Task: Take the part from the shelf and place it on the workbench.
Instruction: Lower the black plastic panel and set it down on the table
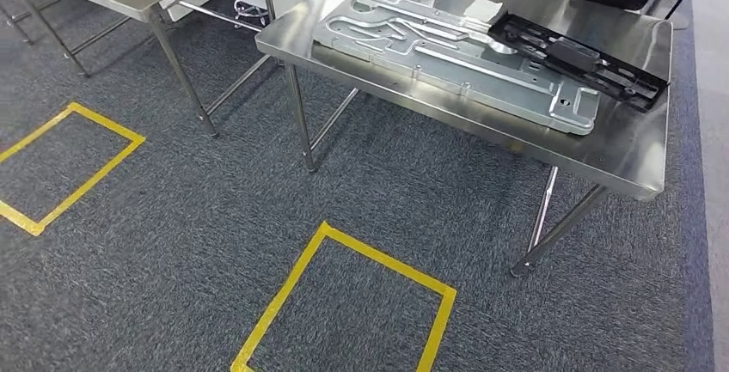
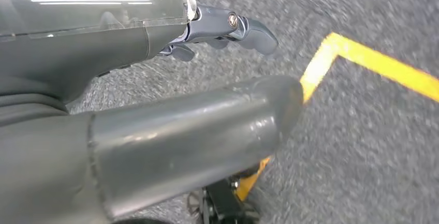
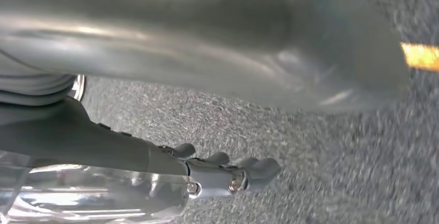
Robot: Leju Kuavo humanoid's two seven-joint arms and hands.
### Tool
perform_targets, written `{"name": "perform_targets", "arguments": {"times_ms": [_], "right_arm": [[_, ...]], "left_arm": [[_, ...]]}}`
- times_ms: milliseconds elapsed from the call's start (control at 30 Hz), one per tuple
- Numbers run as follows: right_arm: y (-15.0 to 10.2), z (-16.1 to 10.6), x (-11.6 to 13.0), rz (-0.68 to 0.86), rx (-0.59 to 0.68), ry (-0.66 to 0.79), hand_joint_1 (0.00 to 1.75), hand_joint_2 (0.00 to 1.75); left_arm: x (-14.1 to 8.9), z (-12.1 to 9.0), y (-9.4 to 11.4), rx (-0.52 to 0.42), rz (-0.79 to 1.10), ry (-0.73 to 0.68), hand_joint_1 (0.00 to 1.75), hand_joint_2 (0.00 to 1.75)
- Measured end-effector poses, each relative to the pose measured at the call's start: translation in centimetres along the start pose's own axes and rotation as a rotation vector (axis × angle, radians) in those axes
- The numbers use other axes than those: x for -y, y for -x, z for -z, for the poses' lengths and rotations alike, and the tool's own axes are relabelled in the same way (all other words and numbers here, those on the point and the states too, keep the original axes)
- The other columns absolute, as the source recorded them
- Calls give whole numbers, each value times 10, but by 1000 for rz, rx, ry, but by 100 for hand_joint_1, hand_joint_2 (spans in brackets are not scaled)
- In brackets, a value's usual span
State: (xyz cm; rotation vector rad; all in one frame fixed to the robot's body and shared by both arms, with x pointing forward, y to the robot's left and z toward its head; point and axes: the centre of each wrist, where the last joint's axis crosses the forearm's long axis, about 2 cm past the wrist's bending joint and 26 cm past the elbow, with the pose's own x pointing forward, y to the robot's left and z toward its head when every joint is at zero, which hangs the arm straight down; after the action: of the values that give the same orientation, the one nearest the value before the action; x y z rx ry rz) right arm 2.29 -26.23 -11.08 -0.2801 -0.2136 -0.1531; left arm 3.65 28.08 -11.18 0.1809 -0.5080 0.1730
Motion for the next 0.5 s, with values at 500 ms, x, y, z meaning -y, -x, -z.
{"name": "perform_targets", "arguments": {"times_ms": [500], "right_arm": [[-1,-3,-10,-129,35,-70,0,0]], "left_arm": [[-12,3,-2,-11,-16,-17,0,0]]}}
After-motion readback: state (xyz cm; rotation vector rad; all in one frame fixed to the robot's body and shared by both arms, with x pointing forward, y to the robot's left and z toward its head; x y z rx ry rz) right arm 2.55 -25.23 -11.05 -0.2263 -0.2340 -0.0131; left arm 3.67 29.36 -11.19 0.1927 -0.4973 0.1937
